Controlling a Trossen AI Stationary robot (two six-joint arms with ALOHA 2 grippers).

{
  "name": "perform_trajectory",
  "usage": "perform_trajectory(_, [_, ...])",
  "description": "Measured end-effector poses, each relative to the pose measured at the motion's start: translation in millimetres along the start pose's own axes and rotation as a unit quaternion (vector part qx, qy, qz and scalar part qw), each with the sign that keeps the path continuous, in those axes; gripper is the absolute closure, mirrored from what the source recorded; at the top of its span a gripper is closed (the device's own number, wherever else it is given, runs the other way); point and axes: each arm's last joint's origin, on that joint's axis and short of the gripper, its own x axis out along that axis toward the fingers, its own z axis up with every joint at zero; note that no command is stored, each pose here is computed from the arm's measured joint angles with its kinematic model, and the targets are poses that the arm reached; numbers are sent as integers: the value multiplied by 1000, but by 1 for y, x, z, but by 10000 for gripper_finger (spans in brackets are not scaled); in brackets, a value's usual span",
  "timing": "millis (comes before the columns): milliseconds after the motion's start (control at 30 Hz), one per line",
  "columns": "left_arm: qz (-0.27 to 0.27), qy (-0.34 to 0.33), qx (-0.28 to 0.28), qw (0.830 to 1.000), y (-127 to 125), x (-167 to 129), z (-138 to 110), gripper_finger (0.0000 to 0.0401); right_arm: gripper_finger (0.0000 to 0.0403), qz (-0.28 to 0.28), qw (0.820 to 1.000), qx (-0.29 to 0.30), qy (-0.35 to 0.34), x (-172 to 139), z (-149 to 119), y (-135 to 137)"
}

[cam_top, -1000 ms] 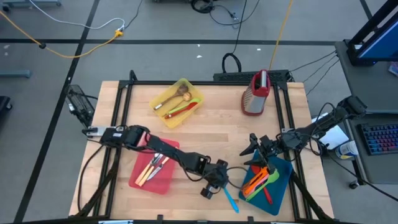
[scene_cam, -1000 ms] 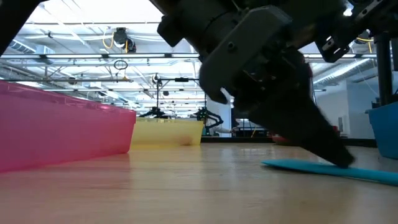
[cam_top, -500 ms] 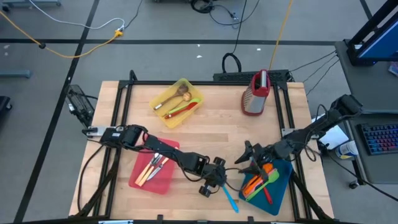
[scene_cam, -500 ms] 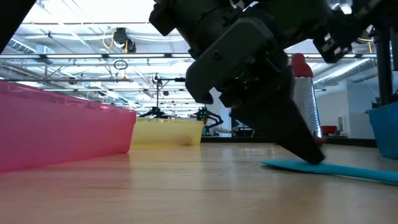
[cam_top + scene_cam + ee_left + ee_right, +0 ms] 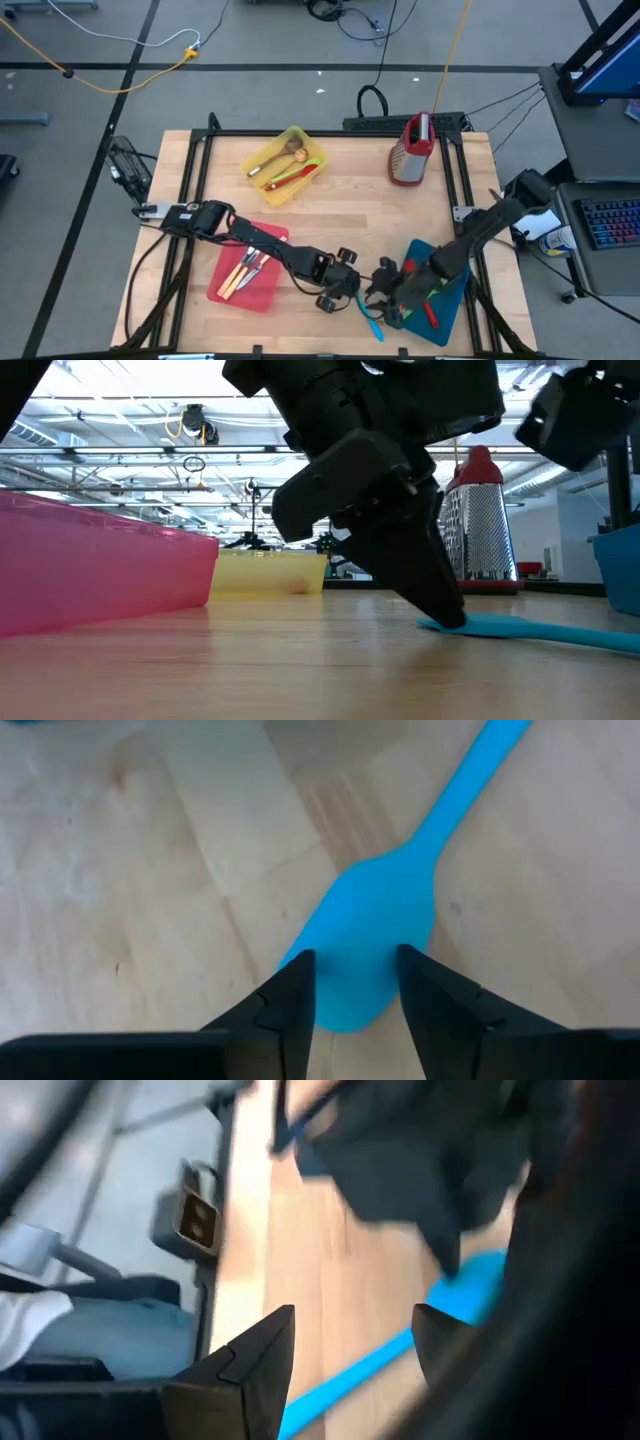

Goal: Pick & Place Kitchen Items
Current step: Put the blue spatula into the blue bin

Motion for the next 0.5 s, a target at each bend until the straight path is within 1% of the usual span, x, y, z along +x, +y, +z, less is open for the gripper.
perform_trajectory(133, [12,27,2,1000,0,0,-5,258,206,-16,999,24,38,19,-1,9])
perform_trajectory(267, [18,32,2,999,0,0,-5,260,206,-11,996,46,76,42,-5,13])
perform_trajectory(333, [19,32,4,999,0,0,-5,260,206,-23,995,52,87,51,-9,13])
perform_trajectory(500, [19,32,4,999,0,0,-6,261,206,-58,989,83,110,60,-15,8])
